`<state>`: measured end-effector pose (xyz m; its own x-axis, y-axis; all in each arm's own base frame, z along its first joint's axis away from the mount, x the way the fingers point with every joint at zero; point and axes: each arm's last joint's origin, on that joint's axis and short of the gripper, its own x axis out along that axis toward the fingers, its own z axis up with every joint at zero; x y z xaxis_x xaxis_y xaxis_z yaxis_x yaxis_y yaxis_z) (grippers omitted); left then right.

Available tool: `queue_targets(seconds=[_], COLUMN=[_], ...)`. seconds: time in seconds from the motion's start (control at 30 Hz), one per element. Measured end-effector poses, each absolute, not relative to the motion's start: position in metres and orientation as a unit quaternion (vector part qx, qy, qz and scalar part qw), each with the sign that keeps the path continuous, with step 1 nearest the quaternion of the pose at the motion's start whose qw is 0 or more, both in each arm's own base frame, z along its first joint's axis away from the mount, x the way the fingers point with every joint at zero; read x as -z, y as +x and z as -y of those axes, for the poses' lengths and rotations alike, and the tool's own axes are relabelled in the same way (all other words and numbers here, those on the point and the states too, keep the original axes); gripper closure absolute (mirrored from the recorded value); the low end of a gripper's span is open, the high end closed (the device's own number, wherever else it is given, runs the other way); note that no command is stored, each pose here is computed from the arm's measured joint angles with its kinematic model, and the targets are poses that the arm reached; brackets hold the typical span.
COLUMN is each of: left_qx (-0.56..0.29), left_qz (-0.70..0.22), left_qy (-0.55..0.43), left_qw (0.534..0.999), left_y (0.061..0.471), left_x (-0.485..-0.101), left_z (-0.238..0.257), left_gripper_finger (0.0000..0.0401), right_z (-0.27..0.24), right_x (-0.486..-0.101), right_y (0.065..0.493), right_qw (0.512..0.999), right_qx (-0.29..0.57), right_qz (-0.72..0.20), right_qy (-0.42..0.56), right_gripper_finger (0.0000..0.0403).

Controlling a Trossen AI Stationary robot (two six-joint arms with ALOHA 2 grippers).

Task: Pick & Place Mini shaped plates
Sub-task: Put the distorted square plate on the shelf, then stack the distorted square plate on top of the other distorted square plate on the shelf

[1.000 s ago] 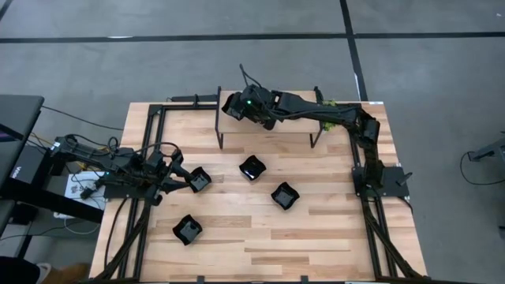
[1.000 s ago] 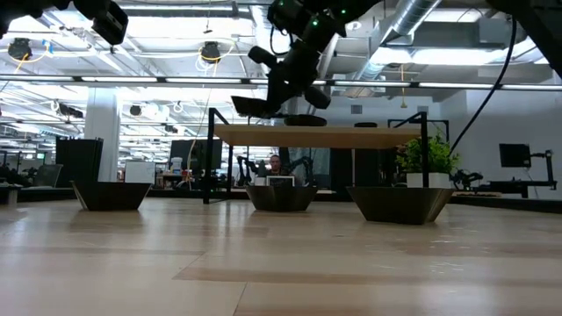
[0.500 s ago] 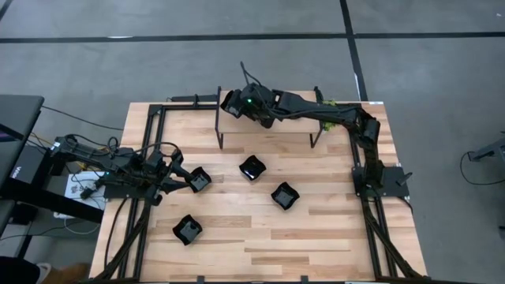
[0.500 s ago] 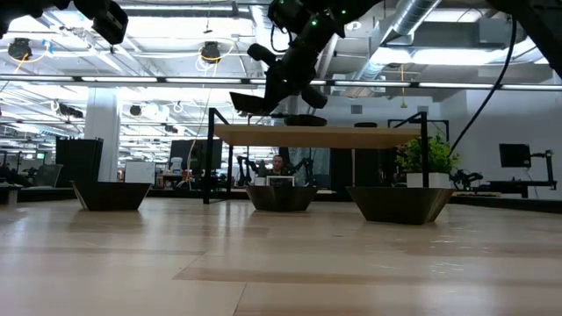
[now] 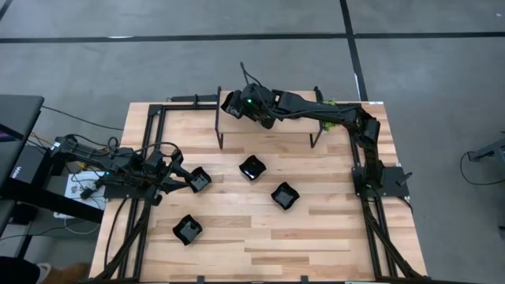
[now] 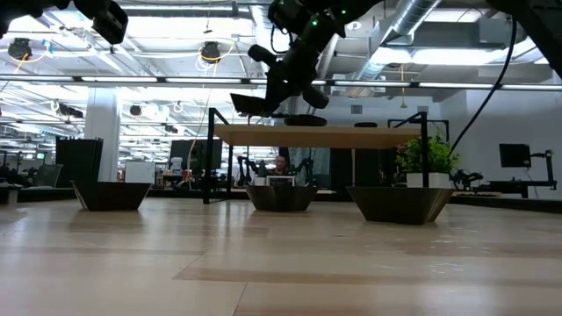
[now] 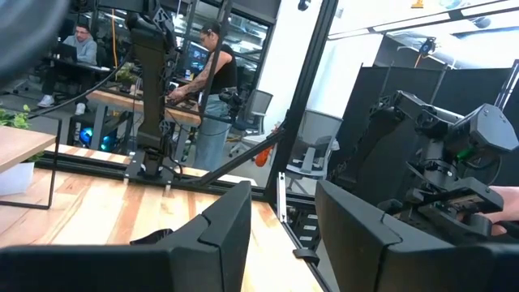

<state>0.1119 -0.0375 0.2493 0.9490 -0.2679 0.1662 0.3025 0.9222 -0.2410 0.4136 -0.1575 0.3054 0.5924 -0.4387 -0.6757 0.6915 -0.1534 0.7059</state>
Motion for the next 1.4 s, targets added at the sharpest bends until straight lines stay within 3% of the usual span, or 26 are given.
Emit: queue_targets(seconds=[0.2,0.53,0.87,1.03,1.2,1.4], left_qx=[0.146,0.146,0.146,0.146,0.147,0.147], left_qz=[0.065,0.068,0.069,0.069,0.068,0.069], left_qy=[-0.133,-0.133,-0.134,-0.134,-0.137,-0.137], left_qw=[0.978,0.978,0.978,0.978,0.977,0.977], left_y=[0.112,0.112,0.112,0.112,0.112,0.112], left_x=[-0.249,-0.25,-0.25,-0.25,-0.25,-0.25], left_z=[0.038,0.037,0.037,0.037,0.037,0.038], left_gripper_finger=[0.0261,0.0261,0.0261,0.0261,0.0261,0.0261], right_z=[0.157,0.158,0.157,0.148,0.131,0.108], right_x=[-0.305,-0.305,-0.307,-0.324,-0.366,-0.419], right_y=[0.414,0.414,0.413,0.414,0.411,0.373], right_qw=[0.643,0.644,0.656,0.688,0.761,0.83], right_qx=[0.44,0.442,0.437,0.414,0.357,0.318], right_qz=[-0.102,-0.101,-0.108,-0.112,-0.129,-0.158], right_qy=[0.619,0.616,0.605,0.586,0.526,0.43], right_gripper_finger=[0.04,0.0348,0.0348,0.0361,0.0388,0.04])
